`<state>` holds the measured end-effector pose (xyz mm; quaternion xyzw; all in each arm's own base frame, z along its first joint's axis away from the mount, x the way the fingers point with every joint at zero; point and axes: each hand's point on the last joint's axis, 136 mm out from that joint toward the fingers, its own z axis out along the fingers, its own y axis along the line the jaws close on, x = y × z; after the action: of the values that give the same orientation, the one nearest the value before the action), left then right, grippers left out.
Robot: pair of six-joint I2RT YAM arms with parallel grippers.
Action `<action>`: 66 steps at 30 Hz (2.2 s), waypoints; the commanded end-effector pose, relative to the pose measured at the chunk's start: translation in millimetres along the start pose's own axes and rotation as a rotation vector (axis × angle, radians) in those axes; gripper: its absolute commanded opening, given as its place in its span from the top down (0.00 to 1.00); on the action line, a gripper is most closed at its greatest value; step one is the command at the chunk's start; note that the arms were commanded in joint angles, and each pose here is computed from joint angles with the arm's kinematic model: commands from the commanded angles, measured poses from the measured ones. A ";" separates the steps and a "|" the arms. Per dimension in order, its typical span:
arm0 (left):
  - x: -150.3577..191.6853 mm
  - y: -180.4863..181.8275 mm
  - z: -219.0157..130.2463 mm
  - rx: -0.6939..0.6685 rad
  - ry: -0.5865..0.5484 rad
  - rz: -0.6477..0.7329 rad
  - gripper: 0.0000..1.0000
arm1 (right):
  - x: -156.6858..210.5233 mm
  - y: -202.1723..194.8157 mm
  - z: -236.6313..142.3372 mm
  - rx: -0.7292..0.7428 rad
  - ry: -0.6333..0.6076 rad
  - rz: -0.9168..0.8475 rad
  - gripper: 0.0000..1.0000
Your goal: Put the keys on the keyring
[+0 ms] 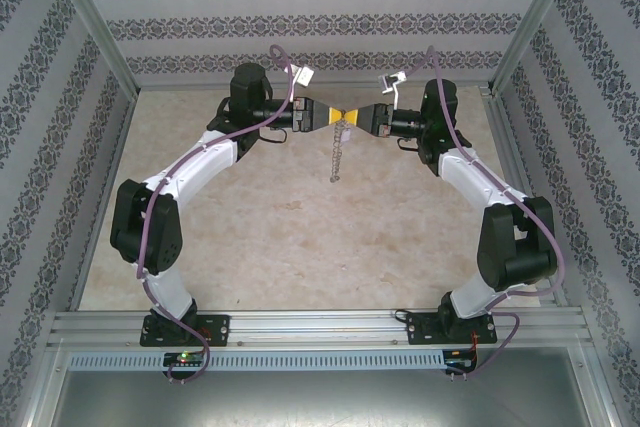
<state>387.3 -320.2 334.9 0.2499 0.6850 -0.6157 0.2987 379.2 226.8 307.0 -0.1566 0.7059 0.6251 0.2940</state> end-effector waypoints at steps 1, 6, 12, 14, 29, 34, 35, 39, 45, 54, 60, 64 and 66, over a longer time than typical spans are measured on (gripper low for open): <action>1.7 9.0 4.6 0.003 -0.001 0.016 0.66 | -7.4 9.7 -5.4 -0.009 -0.022 -0.073 1.00; 4.6 13.5 7.2 0.012 0.003 -0.001 0.65 | -8.8 11.5 -5.9 -0.010 -0.023 -0.078 1.00; 7.2 12.8 11.8 0.028 0.014 -0.008 0.65 | -8.4 11.8 -5.5 -0.013 -0.022 -0.079 1.00; 8.1 12.3 14.3 0.033 0.020 -0.009 0.66 | -7.9 11.3 -5.4 -0.013 -0.022 -0.078 1.00; -0.1 17.1 13.6 0.005 -0.006 0.003 0.62 | -6.3 12.8 -7.9 -0.014 -0.021 -0.082 1.00; -4.2 13.9 14.6 0.026 -0.013 0.004 0.63 | -4.7 13.4 -5.9 -0.020 -0.013 -0.082 1.00; -4.0 13.7 15.8 0.030 -0.012 0.003 0.64 | -4.6 13.6 -5.2 -0.022 -0.012 -0.082 1.00; -4.2 12.7 17.0 0.039 -0.009 0.003 0.72 | -5.6 14.1 -4.7 -0.022 -0.013 -0.085 1.00; -1.7 11.4 18.6 0.050 -0.003 0.005 0.79 | -5.4 13.9 -3.5 -0.023 -0.012 -0.086 1.00; 1.8 6.0 23.7 0.072 0.010 0.009 0.82 | -5.6 13.4 -3.0 -0.021 -0.012 -0.081 1.00; 1.2 4.9 25.3 0.075 0.009 0.014 0.93 | -6.6 13.0 -2.7 -0.019 -0.015 -0.080 1.00; 0.2 3.9 26.9 0.078 0.003 0.019 1.00 | -7.4 13.6 -1.2 -0.022 -0.013 -0.079 1.00; -2.1 3.0 26.8 0.081 -0.009 0.020 1.00 | -7.4 12.9 -0.8 -0.022 -0.011 -0.075 1.00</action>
<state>403.0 -331.4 312.5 0.2301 0.6892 -0.6276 0.2794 380.9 224.2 306.2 -0.1531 0.7069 0.6237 0.2964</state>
